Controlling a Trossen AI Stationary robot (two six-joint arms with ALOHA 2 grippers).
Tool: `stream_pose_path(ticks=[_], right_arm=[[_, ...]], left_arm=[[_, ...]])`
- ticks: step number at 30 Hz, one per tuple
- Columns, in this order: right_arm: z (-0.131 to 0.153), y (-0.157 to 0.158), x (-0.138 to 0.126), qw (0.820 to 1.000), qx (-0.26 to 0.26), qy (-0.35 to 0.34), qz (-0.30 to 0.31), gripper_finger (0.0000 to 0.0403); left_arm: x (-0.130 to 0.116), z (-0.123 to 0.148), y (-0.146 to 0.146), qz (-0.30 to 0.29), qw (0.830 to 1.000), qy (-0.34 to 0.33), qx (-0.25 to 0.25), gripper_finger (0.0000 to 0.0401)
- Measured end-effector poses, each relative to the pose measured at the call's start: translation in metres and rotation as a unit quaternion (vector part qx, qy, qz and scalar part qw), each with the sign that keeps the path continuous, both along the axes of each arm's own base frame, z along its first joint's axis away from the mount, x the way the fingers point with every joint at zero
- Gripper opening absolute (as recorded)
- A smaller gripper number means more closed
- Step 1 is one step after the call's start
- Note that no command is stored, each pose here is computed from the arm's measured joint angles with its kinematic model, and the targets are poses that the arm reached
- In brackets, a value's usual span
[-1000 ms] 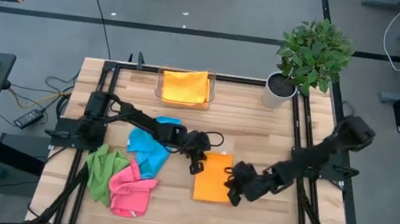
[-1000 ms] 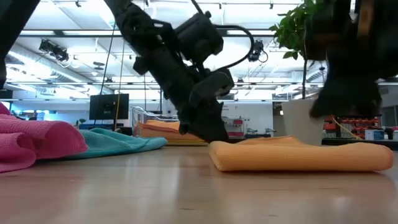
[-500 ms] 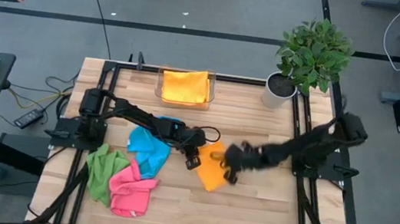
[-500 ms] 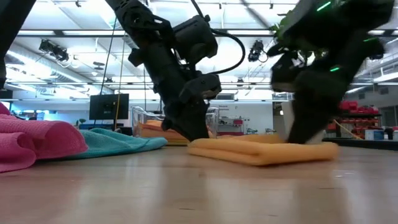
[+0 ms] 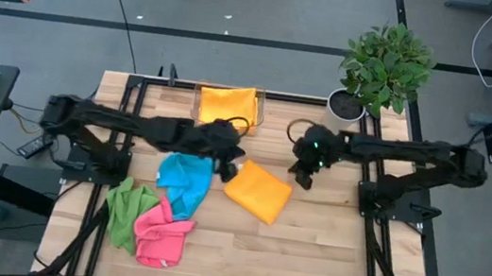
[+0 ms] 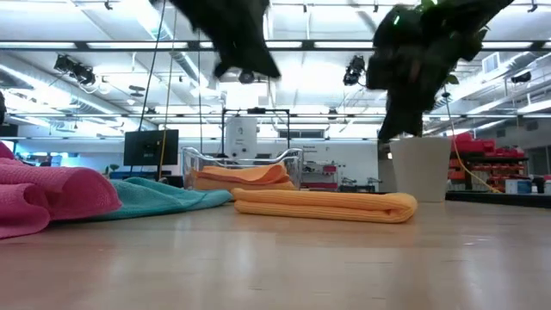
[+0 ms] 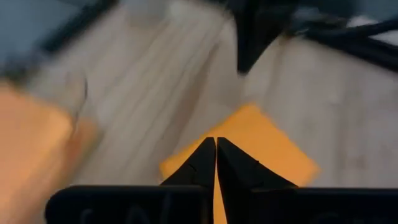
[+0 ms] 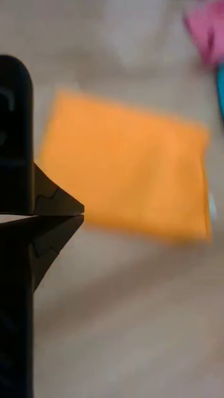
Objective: Fold microfiber towels
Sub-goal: Fold the orange microfiber towel, then put the orange microfiber towel into the transparent bin
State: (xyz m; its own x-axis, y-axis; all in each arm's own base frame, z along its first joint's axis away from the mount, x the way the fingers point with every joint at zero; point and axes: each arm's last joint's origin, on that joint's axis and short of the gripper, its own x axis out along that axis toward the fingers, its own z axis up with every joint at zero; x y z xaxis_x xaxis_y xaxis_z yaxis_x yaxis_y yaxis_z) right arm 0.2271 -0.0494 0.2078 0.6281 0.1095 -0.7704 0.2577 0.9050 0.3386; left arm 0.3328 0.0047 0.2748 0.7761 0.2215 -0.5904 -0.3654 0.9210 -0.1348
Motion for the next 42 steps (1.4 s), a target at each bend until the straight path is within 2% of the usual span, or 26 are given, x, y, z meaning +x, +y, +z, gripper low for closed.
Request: stream_pose_path(ticks=[2, 4, 6, 8, 11, 12, 16, 20, 22, 26, 30, 32, 34, 39, 40, 42], right_arm=[[0.003, 0.026, 0.000, 1.000, 0.015, -0.003, 0.015, 0.0005], [-0.002, 0.056, -0.001, 1.000, 0.004, 0.010, 0.010, 0.0005], [-0.011, 0.085, 0.001, 1.000, -0.018, 0.000, -0.015, 0.0005], [-0.022, 0.110, 0.002, 0.999, -0.027, -0.020, -0.031, 0.0005], [-0.040, 0.129, 0.001, 0.998, -0.029, -0.012, -0.058, 0.0005], [-0.045, 0.131, 0.002, 0.997, -0.031, -0.010, -0.065, 0.0005], [-0.059, 0.130, 0.007, 0.997, -0.031, -0.021, -0.074, 0.0005], [-0.077, 0.117, 0.013, 0.995, -0.053, -0.030, -0.075, 0.0005], [-0.081, 0.110, 0.016, 0.995, -0.068, -0.032, -0.069, 0.0005], [-0.088, 0.096, 0.020, 0.995, -0.092, -0.012, -0.033, 0.0005], [-0.092, 0.076, 0.021, 0.996, -0.091, 0.014, -0.021, 0.0005], [-0.089, 0.063, 0.021, 0.995, -0.093, 0.015, -0.022, 0.0005], [-0.082, 0.050, 0.019, 0.995, -0.093, 0.009, -0.025, 0.0005], [-0.045, 0.023, 0.017, 0.996, -0.080, -0.018, -0.044, 0.0005], [-0.036, 0.020, 0.014, 0.996, -0.075, -0.020, -0.045, 0.0005], [-0.019, 0.022, 0.008, 0.998, -0.055, -0.024, -0.034, 0.0005]], left_arm=[[-0.013, 0.014, -0.008, -0.052, 0.998, -0.004, 0.038, 0.0015], [-0.022, 0.009, -0.015, -0.096, 0.993, 0.020, 0.057, 0.0007], [-0.026, -0.010, -0.024, -0.127, 0.990, 0.033, 0.052, 0.0006], [-0.024, -0.032, -0.029, -0.138, 0.989, 0.012, 0.045, 0.0009], [-0.022, -0.077, -0.036, -0.143, 0.989, 0.006, 0.036, 0.0006], [-0.021, -0.090, -0.037, -0.145, 0.989, 0.005, 0.037, 0.0005], [-0.008, -0.110, -0.038, -0.158, 0.985, -0.021, 0.062, 0.0008], [0.001, -0.139, -0.037, -0.179, 0.979, 0.049, 0.087, 0.0005], [0.012, -0.140, -0.038, -0.179, 0.979, 0.047, 0.085, 0.0005], [0.020, -0.151, -0.037, -0.175, 0.976, 0.104, 0.075, 0.0010], [0.038, -0.138, -0.039, -0.165, 0.981, 0.080, 0.064, 0.0005], [0.041, -0.133, -0.039, -0.178, 0.977, 0.086, 0.075, 0.0006], [0.052, -0.116, -0.040, -0.201, 0.971, 0.067, 0.109, 0.0013], [0.056, -0.055, -0.026, -0.210, 0.951, 0.109, 0.200, 0.0024], [0.051, -0.048, -0.021, -0.217, 0.944, 0.132, 0.208, 0.0022], [0.045, -0.031, -0.011, -0.229, 0.942, 0.120, 0.213, 0.0012]])
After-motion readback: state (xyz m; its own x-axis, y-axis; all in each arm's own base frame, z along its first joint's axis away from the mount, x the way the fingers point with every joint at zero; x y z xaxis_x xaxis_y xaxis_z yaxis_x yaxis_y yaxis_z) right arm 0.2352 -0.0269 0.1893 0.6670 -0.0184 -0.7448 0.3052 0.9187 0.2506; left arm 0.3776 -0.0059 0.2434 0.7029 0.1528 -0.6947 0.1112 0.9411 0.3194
